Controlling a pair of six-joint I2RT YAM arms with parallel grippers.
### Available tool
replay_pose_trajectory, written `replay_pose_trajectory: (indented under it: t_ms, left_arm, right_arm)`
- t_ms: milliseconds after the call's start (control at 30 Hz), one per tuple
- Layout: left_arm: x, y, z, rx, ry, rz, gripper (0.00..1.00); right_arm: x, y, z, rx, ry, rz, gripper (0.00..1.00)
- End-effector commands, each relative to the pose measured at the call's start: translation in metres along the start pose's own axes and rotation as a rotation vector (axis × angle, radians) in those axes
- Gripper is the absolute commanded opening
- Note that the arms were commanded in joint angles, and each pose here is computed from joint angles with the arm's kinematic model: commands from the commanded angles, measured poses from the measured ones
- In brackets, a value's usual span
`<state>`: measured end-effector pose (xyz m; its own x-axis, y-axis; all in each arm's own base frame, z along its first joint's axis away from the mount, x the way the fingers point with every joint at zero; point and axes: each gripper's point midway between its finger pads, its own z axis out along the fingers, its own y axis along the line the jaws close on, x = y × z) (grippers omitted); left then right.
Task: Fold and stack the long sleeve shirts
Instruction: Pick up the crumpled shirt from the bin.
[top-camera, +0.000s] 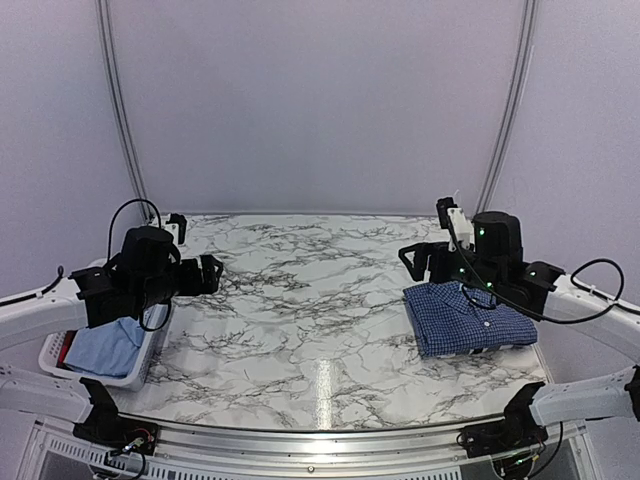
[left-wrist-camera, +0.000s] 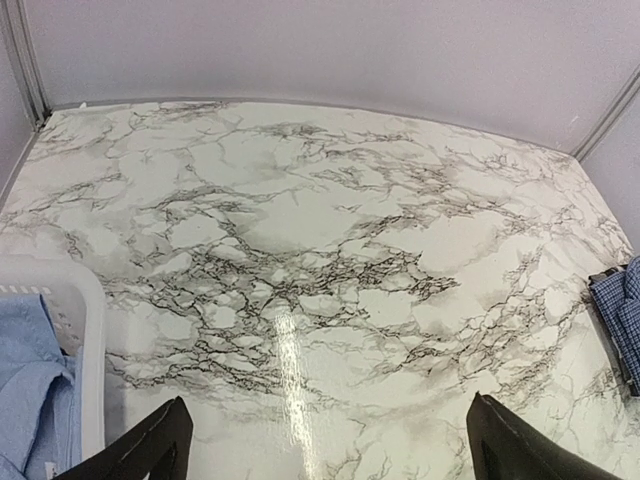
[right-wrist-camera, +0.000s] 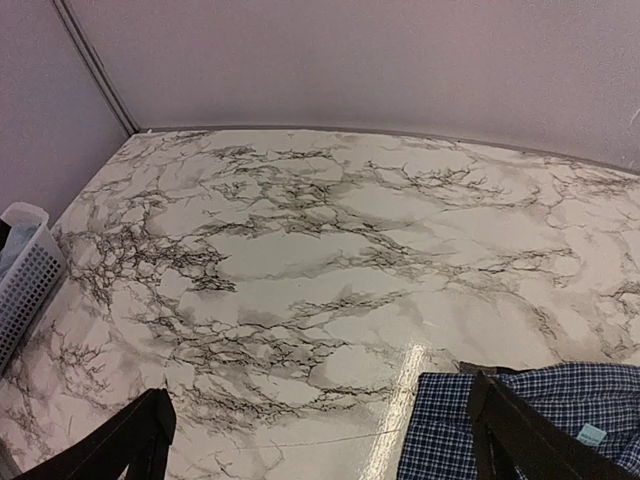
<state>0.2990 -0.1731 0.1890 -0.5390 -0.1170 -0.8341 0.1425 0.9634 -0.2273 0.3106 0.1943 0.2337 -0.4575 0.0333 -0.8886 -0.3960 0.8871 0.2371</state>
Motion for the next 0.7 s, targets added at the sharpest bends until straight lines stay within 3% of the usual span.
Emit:
replay_pose_trajectory:
  t_ms: [0,400,667]
  left_arm:
    - [-0.026,-0.009,-0.004,0.018,-0.078,0.017,0.99]
    - [-0.019,0.052,-0.035,-0.210,-0.096,-0.085,0.99]
    - [0.022,0.153,-0.071,-0.601,-0.045,-0.328,0.95]
  right_arm:
    - [-0.029,0.005,-0.009,0.003,-0.077,0.019,0.99]
    - [-0.027,0.005,-0.014,0.002,-0.064,-0.006,0.99]
    - [-0.025,0.009,-0.009,-0.020,-0.050,-0.013,0.99]
